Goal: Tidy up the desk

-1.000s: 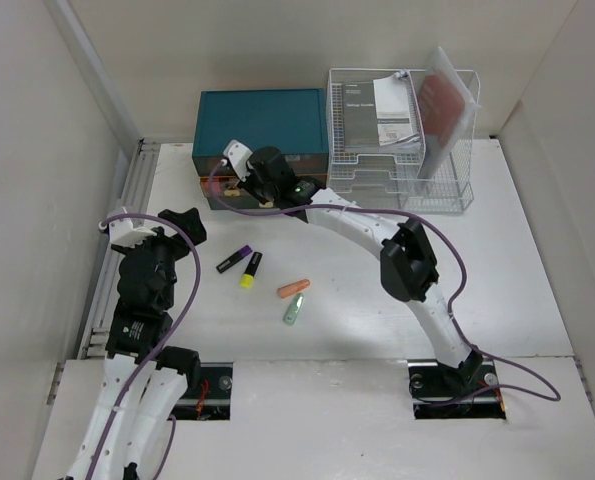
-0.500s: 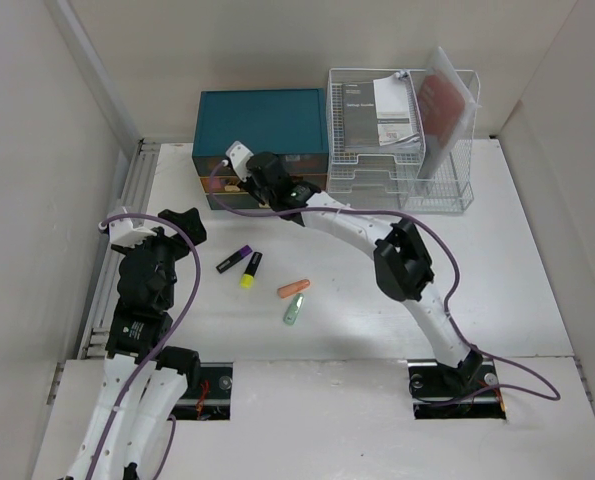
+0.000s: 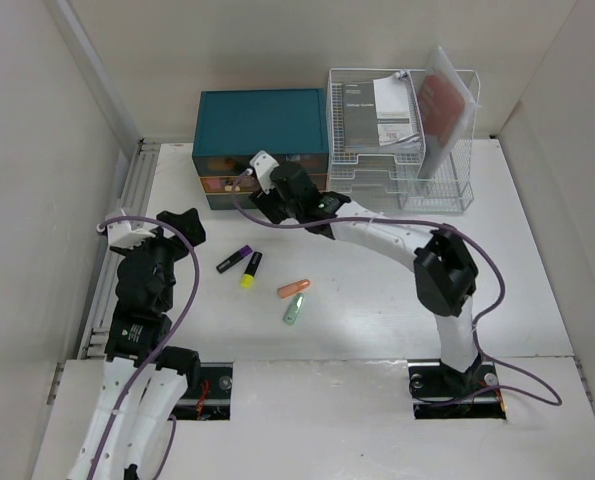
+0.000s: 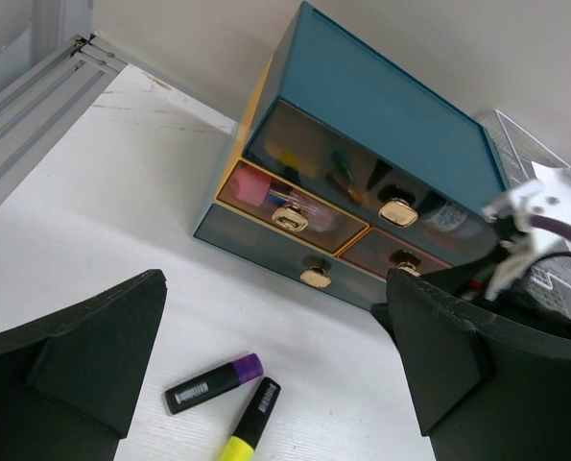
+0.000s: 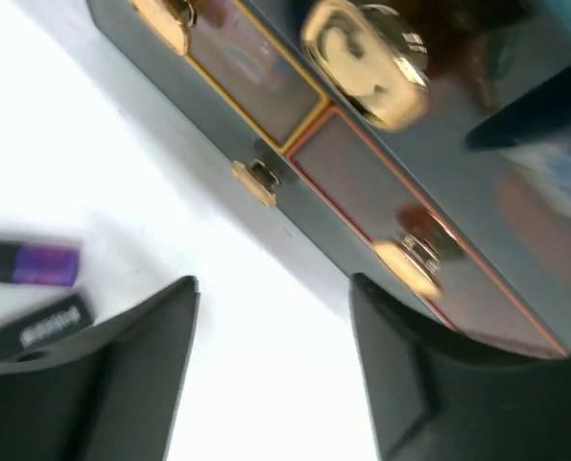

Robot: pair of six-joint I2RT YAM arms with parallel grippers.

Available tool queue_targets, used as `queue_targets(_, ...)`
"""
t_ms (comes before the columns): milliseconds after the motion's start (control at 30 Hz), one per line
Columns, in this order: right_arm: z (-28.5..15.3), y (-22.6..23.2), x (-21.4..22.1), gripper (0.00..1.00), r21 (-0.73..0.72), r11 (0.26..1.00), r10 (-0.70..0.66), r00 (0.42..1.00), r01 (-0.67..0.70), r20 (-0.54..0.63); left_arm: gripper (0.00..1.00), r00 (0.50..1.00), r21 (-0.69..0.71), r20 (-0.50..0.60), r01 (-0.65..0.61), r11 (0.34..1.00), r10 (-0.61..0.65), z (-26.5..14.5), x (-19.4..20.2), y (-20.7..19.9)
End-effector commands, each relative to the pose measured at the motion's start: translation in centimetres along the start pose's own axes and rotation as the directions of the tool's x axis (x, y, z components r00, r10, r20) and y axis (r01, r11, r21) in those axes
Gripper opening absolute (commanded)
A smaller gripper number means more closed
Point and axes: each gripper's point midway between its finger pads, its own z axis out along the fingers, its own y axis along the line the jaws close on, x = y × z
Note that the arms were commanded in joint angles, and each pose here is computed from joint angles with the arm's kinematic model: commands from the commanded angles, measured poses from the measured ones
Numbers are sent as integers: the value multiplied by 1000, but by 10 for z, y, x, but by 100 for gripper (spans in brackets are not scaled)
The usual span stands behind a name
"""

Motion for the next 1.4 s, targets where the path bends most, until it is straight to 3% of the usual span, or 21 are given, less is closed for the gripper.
queue_targets(0,-29,-5,-21,74,5,997,79,994,-80,79,98,999,45,39,12,999,-14,-2,-12,-10)
queue_targets(67,-38,-10,-20,86,25,992,122,989,-125,80,98,999,53,35,12,999,-14,-2,-11,-12)
queue_targets(133,-38,-14,-13,88,40,978,200,977,-203,69,98,999,48,26,18,999,-20,0,-9,-12)
queue_targets(300,-28,-26,16,75,138,910,391,920,-392,32,98,1000,60,7,15,998,-15,1,-4,-14)
queue_targets(467,-23,-43,33,71,273,819,508,859,-505,64,98,1000,65,14,18,998,-18,1,-6,-15)
queue_targets(600,-10,-54,37,70,275,758,592,801,-591,89,98,1000,60,7,15,998,-15,2,-2,-13)
queue_targets(800,6,-69,32,69,231,710,659,743,-666,117,98,1000,60,7,15,998,-15,2,-2,-13)
queue_targets(967,8,-70,15,69,183,704,666,727,-686,167,98,1000,60,7,15,998,-15,2,-2,-13)
queue_targets(1367,20,-58,13,69,131,702,685,714,-700,144,98,1000,68,2,15,998,-15,2,-2,-14)
